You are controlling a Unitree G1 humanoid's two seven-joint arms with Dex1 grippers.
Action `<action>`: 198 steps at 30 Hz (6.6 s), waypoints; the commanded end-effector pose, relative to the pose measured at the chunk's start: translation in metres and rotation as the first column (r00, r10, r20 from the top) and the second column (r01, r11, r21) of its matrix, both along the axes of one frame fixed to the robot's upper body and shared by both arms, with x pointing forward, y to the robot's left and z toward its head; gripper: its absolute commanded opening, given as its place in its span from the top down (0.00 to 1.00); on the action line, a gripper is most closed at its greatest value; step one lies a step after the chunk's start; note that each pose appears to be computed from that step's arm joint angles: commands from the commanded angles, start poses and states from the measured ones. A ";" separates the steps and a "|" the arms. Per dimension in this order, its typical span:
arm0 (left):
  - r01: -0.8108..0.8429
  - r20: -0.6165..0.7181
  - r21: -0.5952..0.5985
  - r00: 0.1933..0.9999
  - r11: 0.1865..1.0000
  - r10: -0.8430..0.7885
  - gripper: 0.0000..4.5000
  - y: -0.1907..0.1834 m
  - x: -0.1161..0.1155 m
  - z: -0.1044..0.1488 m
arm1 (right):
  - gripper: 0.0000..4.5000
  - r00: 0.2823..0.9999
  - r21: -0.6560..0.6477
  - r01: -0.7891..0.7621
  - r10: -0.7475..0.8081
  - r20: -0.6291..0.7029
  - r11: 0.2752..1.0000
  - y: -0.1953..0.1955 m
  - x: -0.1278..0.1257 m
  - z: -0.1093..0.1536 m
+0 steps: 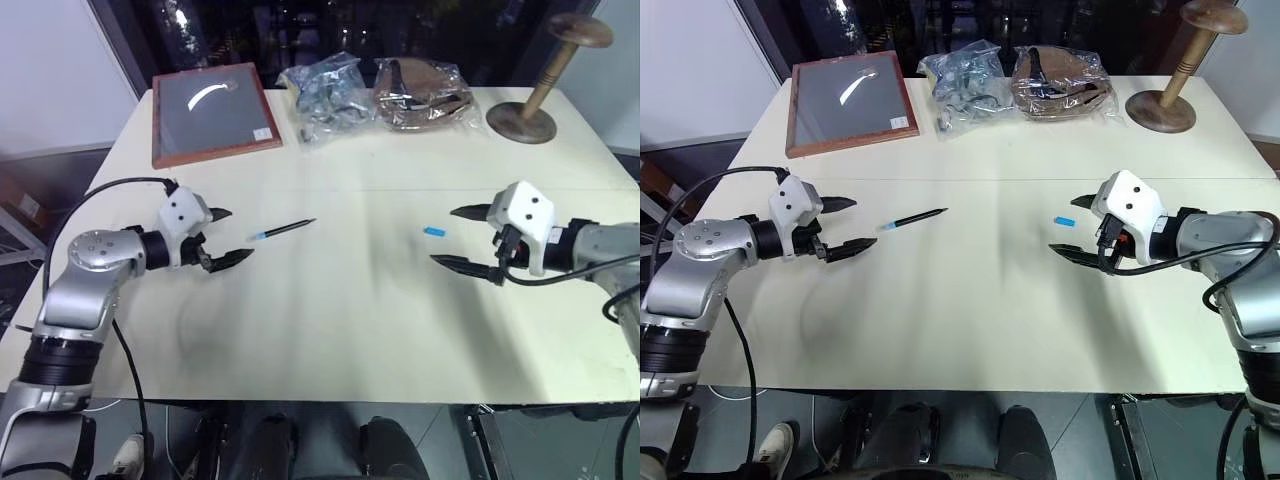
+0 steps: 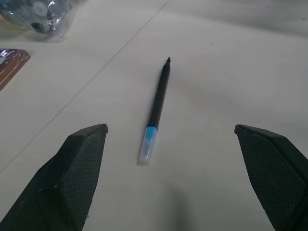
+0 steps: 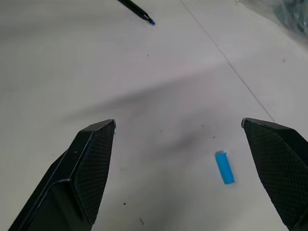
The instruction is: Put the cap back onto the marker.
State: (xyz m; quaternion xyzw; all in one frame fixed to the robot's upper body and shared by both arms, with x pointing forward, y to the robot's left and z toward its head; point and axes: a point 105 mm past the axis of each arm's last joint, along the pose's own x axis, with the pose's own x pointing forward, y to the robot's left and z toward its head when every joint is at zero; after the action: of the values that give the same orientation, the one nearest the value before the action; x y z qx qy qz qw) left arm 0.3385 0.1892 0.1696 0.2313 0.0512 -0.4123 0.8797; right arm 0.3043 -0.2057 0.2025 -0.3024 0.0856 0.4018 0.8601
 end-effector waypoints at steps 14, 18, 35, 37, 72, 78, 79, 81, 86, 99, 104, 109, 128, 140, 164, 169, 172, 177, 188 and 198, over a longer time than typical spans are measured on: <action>-0.073 0.029 -0.075 0.997 0.994 0.076 0.01 -0.001 0.024 0.000 | 0.03 0.998 0.018 0.020 -0.022 0.061 1.000 0.005 -0.004 0.010; -0.063 -0.034 -0.109 0.998 0.992 0.060 0.01 -0.001 0.037 -0.011 | 0.03 0.996 0.039 0.035 -0.038 0.083 0.999 0.011 -0.010 0.013; 0.101 -0.142 -0.034 0.984 0.994 -0.105 0.01 -0.030 0.076 -0.039 | 0.03 0.974 0.148 0.167 -0.187 0.129 0.975 0.027 -0.039 0.006; 0.123 -0.149 -0.011 0.981 0.992 -0.124 0.01 -0.036 0.075 -0.044 | 0.03 0.970 0.157 0.183 -0.204 0.132 0.970 0.026 -0.041 0.006; 0.199 -0.038 0.034 0.979 0.979 -0.198 0.99 -0.048 0.075 -0.026 | 0.03 0.977 0.092 0.168 -0.178 0.117 0.981 0.022 -0.018 0.007; 0.225 0.121 -0.001 0.967 0.974 -0.223 0.99 -0.050 0.056 0.013 | 0.03 1.000 -0.074 0.001 0.001 0.031 0.997 0.028 0.014 -0.006; 0.224 0.129 -0.020 0.967 0.974 -0.220 0.99 -0.052 0.049 0.017 | 0.03 1.000 -0.061 -0.015 0.016 0.017 0.998 0.029 0.022 -0.006; 0.212 0.141 -0.062 0.969 0.975 -0.201 0.99 -0.055 0.035 0.020 | 0.03 1.000 -0.054 -0.025 0.024 -0.007 0.998 0.025 0.043 -0.010; 0.164 0.129 -0.120 0.980 0.979 -0.148 0.99 -0.064 0.011 0.017 | 0.03 0.996 -0.031 -0.031 0.029 -0.082 0.999 0.013 0.074 -0.022; 0.040 0.104 -0.167 0.994 0.985 -0.023 0.99 -0.056 -0.013 0.013 | 0.03 0.967 0.058 0.128 -0.112 -0.227 0.990 -0.027 0.103 -0.052; 0.041 0.103 -0.181 0.994 0.983 -0.023 0.99 -0.060 -0.013 0.014 | 0.03 0.963 0.076 0.152 -0.131 -0.235 0.985 -0.034 0.102 -0.056; 0.059 0.104 -0.184 0.994 0.981 -0.040 0.99 -0.065 -0.011 0.015 | 0.03 0.958 0.082 0.183 -0.159 -0.236 0.980 -0.037 0.104 -0.061; 0.051 0.114 -0.169 0.993 0.984 -0.031 1.00 -0.064 -0.011 0.016 | 0.24 0.958 0.092 0.174 -0.147 -0.245 0.980 -0.027 0.107 -0.072; 0.048 0.110 -0.152 0.993 0.987 -0.032 1.00 -0.060 -0.012 0.014 | 0.99 0.957 0.057 0.146 -0.126 -0.262 0.988 -0.024 0.103 -0.083; 0.502 0.087 0.137 0.853 0.854 -0.515 1.00 -0.087 -0.003 -0.003 | 0.99 0.936 -0.261 -0.347 0.352 -0.030 0.901 0.064 0.016 -0.003; 0.516 0.107 0.138 0.841 0.846 -0.530 1.00 -0.092 -0.003 -0.001 | 0.99 0.935 -0.254 -0.349 0.353 -0.030 0.902 0.068 0.017 -0.003; 0.519 0.111 0.143 0.838 0.843 -0.535 1.00 -0.092 -0.006 -0.001 | 0.99 0.933 -0.256 -0.356 0.360 -0.032 0.899 0.070 0.017 -0.003; 0.520 0.118 0.145 0.836 0.842 -0.536 1.00 -0.093 -0.008 -0.001 | 0.99 0.929 -0.246 -0.364 0.368 -0.033 0.898 0.074 0.017 -0.003; 0.517 0.120 0.146 0.837 0.844 -0.534 1.00 -0.095 -0.007 -0.001 | 0.99 0.919 -0.220 -0.390 0.391 -0.038 0.894 0.084 0.014 -0.001; 0.522 0.122 0.146 0.834 0.840 -0.539 1.00 -0.097 -0.007 -0.001 | 0.99 0.918 -0.200 -0.393 0.395 -0.035 0.897 0.089 0.013 0.000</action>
State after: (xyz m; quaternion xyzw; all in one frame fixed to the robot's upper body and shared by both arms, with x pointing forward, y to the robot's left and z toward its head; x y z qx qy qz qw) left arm 0.3333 0.0949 0.1615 0.3064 -0.0458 -0.6170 0.7234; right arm 0.3201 -0.1247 0.1875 -0.3908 0.0917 0.5521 0.7308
